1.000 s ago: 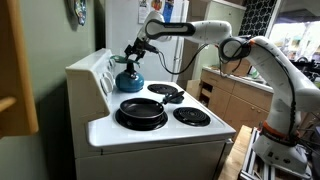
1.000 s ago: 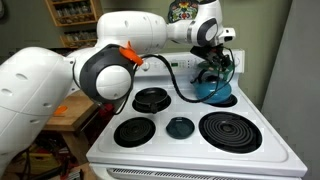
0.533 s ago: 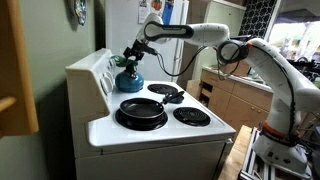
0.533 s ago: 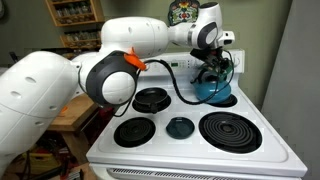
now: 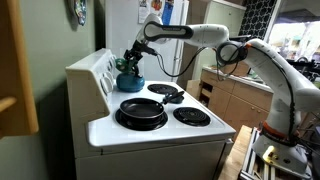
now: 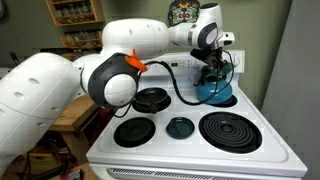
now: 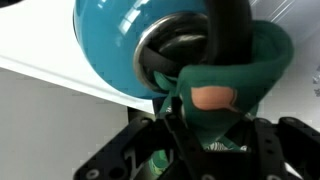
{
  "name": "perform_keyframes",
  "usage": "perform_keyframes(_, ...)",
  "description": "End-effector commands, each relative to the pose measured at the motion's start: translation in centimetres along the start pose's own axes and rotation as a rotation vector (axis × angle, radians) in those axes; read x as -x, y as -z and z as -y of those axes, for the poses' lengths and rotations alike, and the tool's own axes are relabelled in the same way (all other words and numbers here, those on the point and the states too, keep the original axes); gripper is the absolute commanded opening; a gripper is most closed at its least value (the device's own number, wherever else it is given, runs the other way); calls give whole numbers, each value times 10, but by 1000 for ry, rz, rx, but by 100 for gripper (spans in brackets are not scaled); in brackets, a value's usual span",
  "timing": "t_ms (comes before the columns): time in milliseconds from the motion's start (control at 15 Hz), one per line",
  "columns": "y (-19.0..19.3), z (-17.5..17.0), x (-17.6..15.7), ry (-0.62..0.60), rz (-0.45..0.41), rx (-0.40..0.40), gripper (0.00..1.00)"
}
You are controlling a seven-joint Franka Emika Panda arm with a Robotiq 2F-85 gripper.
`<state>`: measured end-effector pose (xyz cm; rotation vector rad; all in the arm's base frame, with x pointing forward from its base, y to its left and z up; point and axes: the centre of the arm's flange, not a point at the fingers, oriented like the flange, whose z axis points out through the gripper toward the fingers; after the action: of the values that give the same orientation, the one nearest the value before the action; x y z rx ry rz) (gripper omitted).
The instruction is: Use the green pot holder to move the blue kettle forwards.
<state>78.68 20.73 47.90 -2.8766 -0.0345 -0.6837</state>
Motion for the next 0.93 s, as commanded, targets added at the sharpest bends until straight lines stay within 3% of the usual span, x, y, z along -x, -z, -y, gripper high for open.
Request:
perform_keyframes(0, -12, 2, -15, -22, 34, -9, 9)
perform_keyframes(267, -16, 1, -12, -35, 50, -4, 0)
perform_keyframes(867, 10, -8, -7, -108, 41, 33, 0)
